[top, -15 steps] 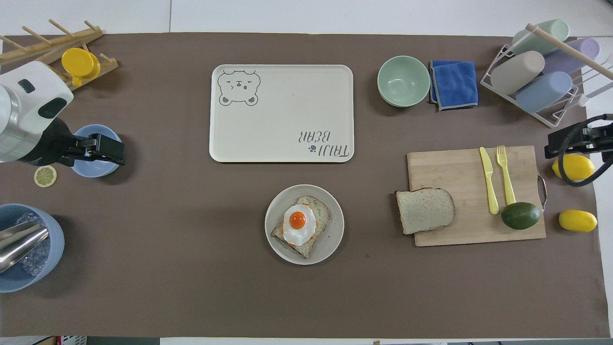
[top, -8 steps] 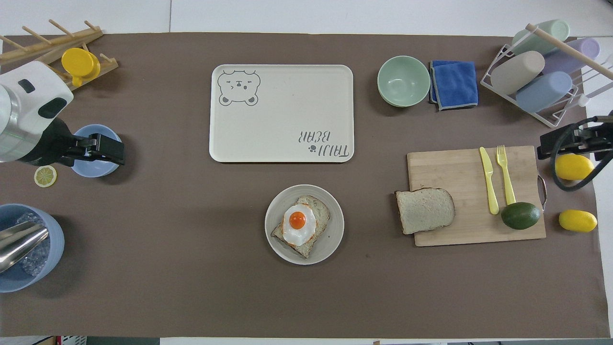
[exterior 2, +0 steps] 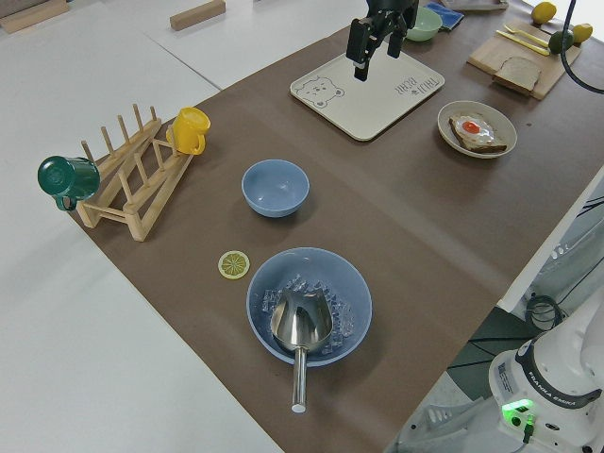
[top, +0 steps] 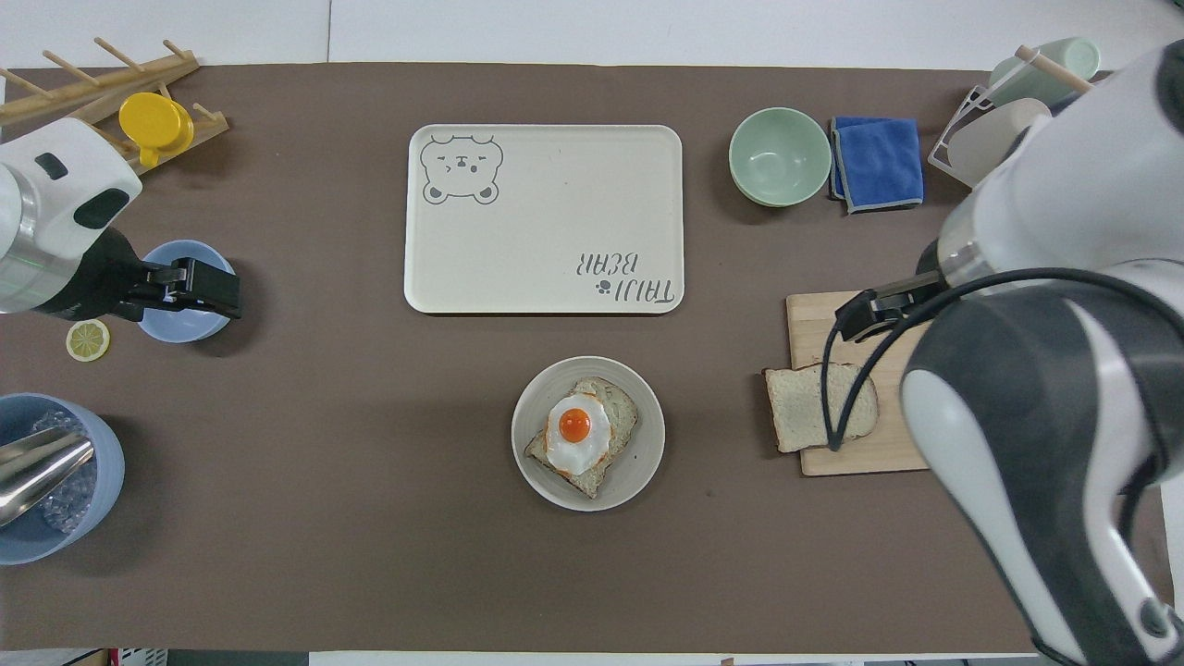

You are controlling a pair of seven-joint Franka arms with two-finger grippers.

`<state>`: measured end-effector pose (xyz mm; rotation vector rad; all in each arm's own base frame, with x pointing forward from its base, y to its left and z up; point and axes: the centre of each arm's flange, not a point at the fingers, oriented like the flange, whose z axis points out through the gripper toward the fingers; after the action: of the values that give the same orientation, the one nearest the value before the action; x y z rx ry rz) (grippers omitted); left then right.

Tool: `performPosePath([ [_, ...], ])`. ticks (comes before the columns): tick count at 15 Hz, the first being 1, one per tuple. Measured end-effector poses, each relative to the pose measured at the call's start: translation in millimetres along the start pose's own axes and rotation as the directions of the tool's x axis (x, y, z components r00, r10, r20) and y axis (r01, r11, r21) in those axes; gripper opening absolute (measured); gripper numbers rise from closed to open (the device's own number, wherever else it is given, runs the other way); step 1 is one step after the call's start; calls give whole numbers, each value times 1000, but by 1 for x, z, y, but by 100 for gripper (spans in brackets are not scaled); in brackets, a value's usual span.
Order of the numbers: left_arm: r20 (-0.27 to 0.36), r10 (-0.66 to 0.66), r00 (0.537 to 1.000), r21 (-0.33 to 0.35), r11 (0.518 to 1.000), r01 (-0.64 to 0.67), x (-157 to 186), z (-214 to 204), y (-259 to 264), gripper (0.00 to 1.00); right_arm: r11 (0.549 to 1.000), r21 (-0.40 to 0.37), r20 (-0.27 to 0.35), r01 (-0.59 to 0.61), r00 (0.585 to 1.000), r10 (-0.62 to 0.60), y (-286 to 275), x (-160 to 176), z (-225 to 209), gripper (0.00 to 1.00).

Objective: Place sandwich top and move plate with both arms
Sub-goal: 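Grasp the bread slice on the cutting board with the right gripper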

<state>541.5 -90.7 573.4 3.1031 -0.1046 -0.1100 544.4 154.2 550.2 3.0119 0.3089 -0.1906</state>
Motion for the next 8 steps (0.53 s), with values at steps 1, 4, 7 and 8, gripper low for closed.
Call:
performPosePath([
  [1, 0, 0, 1000, 0, 1000, 0, 0, 0, 0, 100, 999, -32, 4, 0, 1000, 0, -24, 6, 18, 100],
  [4, 0, 0, 1000, 0, 1000, 0, 0, 0, 0, 100, 990, -138, -19, -38, 999, 35, -93, 16, 81, 100],
  [7, 0, 0, 1000, 0, 1000, 0, 0, 0, 0, 100, 966, -251, -23, -65, 998, 61, -141, 6, 140, 100],
  [8, 0, 0, 1000, 0, 1000, 0, 0, 0, 0, 100, 956, -288, -12, -60, 998, 59, -152, 2, 157, 100],
])
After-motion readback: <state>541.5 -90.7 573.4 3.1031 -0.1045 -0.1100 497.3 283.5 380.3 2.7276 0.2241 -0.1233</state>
